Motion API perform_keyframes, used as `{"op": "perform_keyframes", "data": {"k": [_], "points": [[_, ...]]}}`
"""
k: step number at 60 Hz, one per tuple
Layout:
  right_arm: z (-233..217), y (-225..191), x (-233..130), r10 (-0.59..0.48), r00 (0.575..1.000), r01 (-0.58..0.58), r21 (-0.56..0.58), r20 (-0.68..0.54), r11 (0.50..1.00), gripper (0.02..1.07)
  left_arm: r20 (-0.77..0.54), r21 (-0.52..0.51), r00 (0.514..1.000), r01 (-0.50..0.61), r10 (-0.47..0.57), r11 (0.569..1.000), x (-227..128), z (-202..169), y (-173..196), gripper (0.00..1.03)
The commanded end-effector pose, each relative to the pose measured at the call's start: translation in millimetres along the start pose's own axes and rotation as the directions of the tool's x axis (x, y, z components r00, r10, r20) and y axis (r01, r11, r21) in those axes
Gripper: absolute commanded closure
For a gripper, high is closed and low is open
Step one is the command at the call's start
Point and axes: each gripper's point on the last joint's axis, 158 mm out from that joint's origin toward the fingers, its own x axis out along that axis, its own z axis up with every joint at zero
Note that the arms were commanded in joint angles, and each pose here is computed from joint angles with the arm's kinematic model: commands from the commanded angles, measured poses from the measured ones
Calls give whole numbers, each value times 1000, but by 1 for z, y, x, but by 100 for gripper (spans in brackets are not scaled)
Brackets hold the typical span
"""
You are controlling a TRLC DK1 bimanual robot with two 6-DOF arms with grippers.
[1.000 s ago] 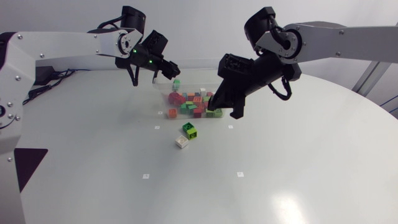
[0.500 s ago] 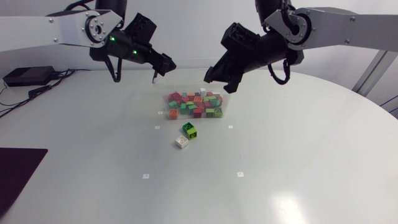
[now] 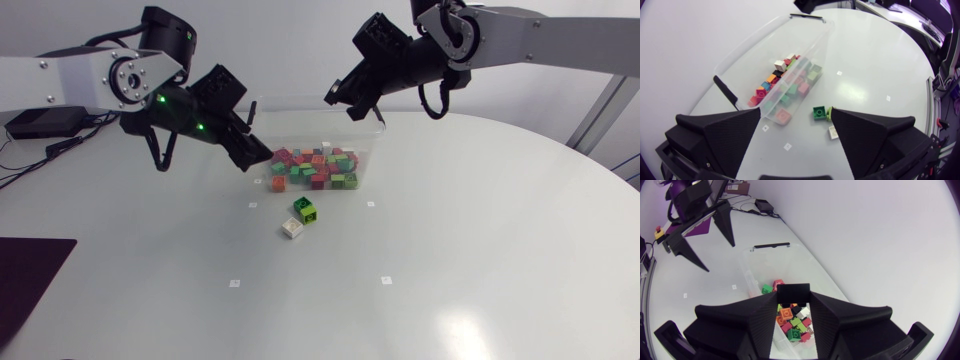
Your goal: Place the duplo bricks in the container
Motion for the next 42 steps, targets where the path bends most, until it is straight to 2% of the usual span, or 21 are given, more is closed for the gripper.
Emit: {"op": "perform_keyframes", "data": {"k": [1,19,30,34,42], "points": [[-3,-10,14,-18,1000,18,37,0,999,96,-22,44,999,40,-39,998,2,-11,-19,5],[-9,-23,48,-45,999,46,61,-19,997,95,-105,78,987,133,-124,988,24,-43,-56,5],[-19,-32,66,-64,997,67,68,-45,995,90,-190,83,965,202,-183,976,45,-74,-81,5],[-19,-36,70,-73,996,76,69,-48,995,77,-221,84,956,214,-192,973,51,-83,-89,5],[-17,-42,73,-85,995,89,81,-55,993,22,-259,84,946,225,-197,971,62,-92,-96,5]]}}
